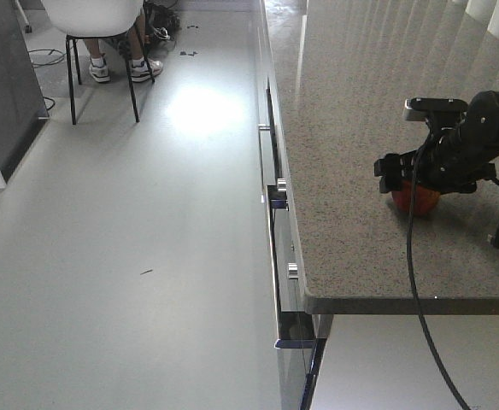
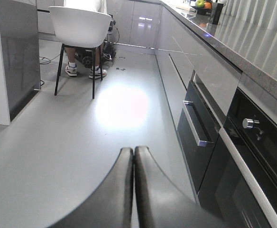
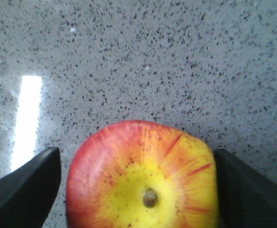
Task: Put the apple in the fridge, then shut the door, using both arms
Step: 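Close the right gripper on the apple and lift it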
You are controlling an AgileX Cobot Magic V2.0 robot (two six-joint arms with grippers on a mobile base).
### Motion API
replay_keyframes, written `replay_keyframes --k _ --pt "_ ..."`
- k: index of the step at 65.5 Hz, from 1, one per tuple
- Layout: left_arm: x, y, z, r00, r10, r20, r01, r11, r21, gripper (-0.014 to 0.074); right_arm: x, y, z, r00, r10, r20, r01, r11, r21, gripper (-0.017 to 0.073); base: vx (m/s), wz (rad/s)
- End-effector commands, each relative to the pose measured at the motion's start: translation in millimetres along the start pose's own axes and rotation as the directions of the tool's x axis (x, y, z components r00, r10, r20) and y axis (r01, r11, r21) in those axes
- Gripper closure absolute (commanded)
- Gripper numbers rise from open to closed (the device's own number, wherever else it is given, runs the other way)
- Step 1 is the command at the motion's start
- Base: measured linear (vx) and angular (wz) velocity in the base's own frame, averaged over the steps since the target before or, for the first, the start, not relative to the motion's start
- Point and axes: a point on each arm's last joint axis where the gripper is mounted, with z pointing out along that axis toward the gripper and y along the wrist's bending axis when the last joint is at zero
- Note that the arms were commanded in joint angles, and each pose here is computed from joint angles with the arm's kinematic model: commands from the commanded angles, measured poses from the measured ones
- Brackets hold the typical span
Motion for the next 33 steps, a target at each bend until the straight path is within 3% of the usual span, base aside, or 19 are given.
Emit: replay_keyframes --k 1,10,22,33 --pt "-12 -3.9 -3 0.996 -0.008 0.094 0.004 0.999 0.037 0.0599 -17 -0.1 -27 0.994 -0.01 0.105 0.008 1.0 0.014 -0.0017 0.0 0.0" --pt "-12 -3.9 -3 0.996 -0.008 0.094 0.004 0.999 0.037 0.0599 -17 -1.0 -28 0.994 -0.003 0.106 0.001 1.0 0.023 0.0069 0.0 0.0" --pt "-12 -3.9 -3 0.996 -0.008 0.094 0.004 0.999 0.037 0.0599 -20 -0.7 -32 0.993 -0.005 0.116 0.002 1.0 0.023 0.0272 0.0 0.0" --pt "-12 -3.9 -3 0.996 -0.008 0.094 0.004 0.999 0.037 0.0599 -42 5.4 -80 0.977 -0.021 0.214 0.022 1.0 0.0 0.0444 0.0 0.0"
